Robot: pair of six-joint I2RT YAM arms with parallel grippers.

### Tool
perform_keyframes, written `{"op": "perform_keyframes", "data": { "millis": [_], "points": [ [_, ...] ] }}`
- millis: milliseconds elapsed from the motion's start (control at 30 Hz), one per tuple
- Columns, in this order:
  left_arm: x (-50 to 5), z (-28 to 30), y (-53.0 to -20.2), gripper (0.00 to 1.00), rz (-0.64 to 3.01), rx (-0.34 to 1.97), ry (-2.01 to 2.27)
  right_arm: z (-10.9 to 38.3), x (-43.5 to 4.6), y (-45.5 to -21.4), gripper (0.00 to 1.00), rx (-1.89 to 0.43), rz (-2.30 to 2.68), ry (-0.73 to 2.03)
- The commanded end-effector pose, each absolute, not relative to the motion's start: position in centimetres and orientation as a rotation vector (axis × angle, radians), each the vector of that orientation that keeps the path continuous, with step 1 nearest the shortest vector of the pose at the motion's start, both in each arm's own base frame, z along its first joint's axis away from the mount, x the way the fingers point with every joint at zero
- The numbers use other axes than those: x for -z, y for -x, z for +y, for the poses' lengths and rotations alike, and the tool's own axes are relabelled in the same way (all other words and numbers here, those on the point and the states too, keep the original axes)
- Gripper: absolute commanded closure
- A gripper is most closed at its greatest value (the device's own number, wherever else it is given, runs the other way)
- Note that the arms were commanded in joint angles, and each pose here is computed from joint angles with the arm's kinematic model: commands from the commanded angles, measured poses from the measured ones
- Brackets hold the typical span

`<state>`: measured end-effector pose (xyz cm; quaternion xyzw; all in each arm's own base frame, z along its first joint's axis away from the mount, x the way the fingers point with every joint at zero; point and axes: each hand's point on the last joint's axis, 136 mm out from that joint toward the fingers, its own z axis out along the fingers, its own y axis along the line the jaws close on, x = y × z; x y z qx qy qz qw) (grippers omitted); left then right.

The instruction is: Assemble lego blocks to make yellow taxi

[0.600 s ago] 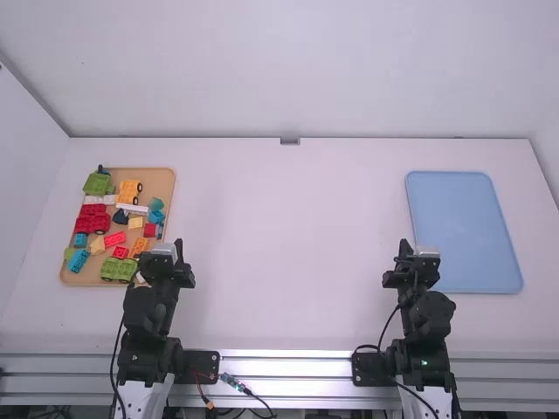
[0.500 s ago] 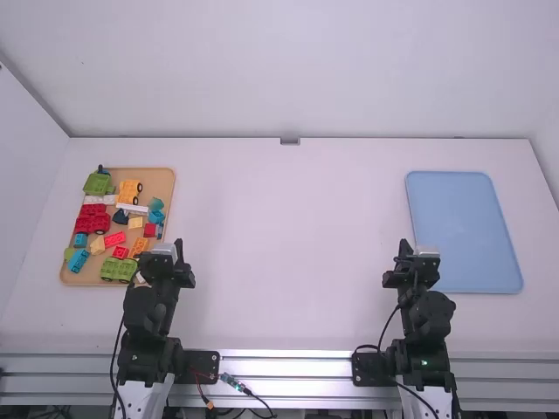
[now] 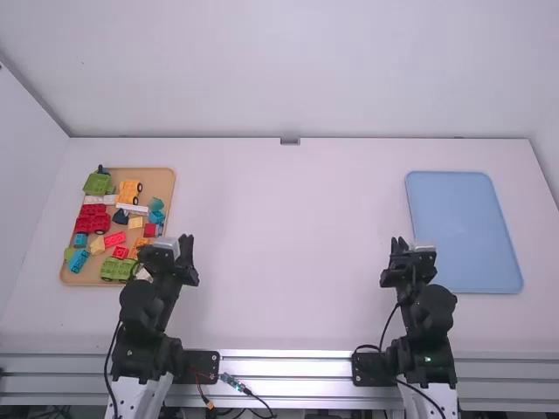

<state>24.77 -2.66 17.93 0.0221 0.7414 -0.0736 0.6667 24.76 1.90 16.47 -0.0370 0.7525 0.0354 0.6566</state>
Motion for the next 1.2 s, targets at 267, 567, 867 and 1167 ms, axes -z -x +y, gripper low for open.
{"op": "perform_keyframes", "data": {
  "millis": [267, 567, 867, 1167],
  "points": [
    [-23.5, -3.4, -25.1, 0.78, 1.566, 0.207, -0.073, 2.0, -21.6, -25.0, 0.81, -0.079, 1.604, 0.09],
    [-28.4, -3.4, -25.7, 0.68, 1.47, 0.25, -0.038, 2.2, -24.8, -25.4, 0.75, -0.047, 1.535, 0.137],
    [-33.6, -3.4, -26.6, 0.55, 1.365, 0.291, -0.012, 2.5, -28.0, -25.7, 0.69, -0.061, 1.472, 0.148],
    [-30.9, -3.6, -29.7, 0.39, 1.463, 0.289, -0.003, 2.5, -28.1, -26.4, 0.62, -0.059, 1.531, 0.155]
  ]
}}
